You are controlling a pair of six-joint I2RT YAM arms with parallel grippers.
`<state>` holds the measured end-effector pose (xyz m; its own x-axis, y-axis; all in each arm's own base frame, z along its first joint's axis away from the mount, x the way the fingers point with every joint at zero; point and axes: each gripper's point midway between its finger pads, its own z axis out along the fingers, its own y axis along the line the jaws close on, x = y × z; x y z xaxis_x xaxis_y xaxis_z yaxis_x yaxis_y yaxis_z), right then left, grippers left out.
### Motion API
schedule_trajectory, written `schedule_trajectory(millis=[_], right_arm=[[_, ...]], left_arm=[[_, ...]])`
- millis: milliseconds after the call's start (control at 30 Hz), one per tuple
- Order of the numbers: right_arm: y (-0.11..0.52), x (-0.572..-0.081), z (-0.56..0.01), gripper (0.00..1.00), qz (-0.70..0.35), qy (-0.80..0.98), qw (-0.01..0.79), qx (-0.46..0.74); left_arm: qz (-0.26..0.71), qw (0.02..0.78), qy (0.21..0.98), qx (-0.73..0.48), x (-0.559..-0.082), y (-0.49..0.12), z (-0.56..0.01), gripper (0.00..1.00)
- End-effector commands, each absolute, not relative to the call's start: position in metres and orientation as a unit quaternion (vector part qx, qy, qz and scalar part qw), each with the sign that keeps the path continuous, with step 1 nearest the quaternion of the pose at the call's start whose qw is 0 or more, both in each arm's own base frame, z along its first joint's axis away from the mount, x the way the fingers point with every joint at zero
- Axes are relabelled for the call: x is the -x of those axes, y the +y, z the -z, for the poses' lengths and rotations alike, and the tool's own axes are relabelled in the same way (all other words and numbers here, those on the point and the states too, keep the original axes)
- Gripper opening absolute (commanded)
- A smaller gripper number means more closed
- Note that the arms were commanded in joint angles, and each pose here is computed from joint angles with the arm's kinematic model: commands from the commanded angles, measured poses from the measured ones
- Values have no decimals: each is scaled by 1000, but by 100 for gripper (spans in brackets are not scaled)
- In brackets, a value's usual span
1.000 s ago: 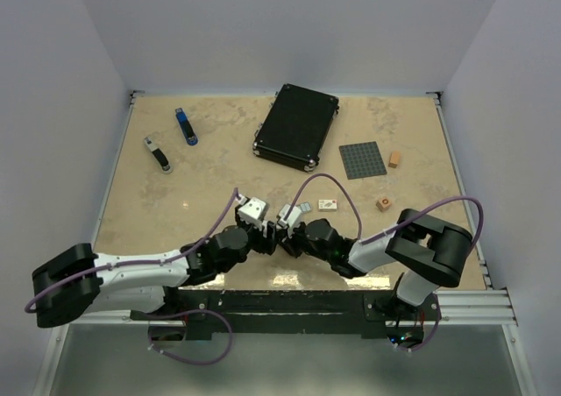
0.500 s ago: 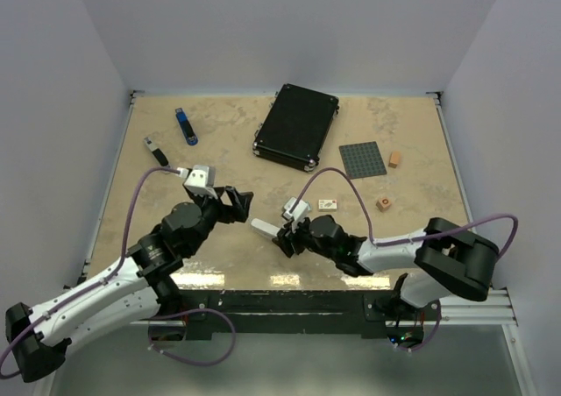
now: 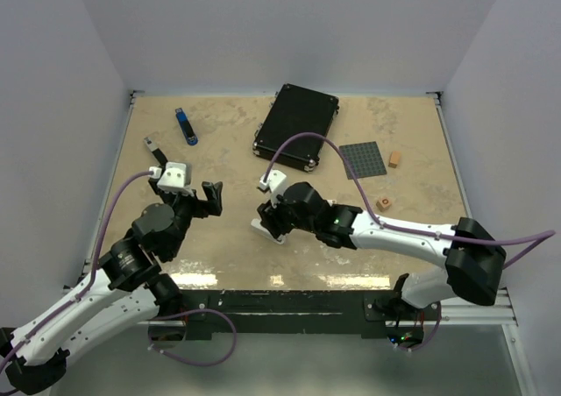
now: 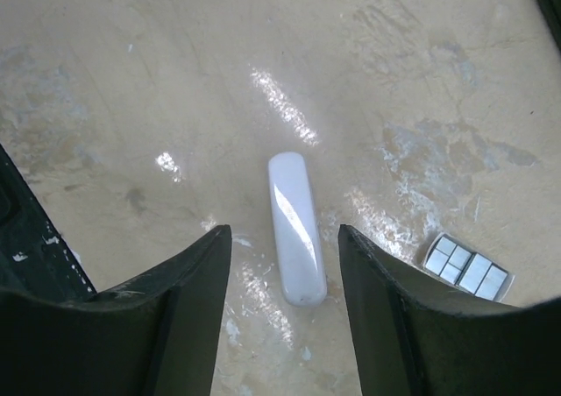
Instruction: Load the staples into the stapler
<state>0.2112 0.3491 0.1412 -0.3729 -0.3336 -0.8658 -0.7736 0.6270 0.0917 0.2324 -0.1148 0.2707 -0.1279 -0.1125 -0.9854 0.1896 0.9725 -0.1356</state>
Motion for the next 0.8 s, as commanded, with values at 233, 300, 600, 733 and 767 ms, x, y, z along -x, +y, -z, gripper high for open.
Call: schedule_trajectory(millis=[233, 300, 600, 733, 767], right_arm=[[334, -203, -96, 42, -158, 856, 303, 389], [331, -203, -84, 36, -142, 863, 288, 391], [324, -184, -33, 21, -129, 882, 212, 401], [317, -175, -12, 19, -122, 890, 182, 399], [316, -174, -10, 19, -122, 891, 179, 400]], left_arm=[[10, 666, 746, -18, -234, -76, -261, 92], [8, 665, 747, -18, -233, -76, -261, 92], [6, 663, 748, -20, -233, -75, -259, 92], [5, 662, 749, -21, -233, -75, -259, 92], [4, 662, 749, -21, -233, -75, -258, 92]])
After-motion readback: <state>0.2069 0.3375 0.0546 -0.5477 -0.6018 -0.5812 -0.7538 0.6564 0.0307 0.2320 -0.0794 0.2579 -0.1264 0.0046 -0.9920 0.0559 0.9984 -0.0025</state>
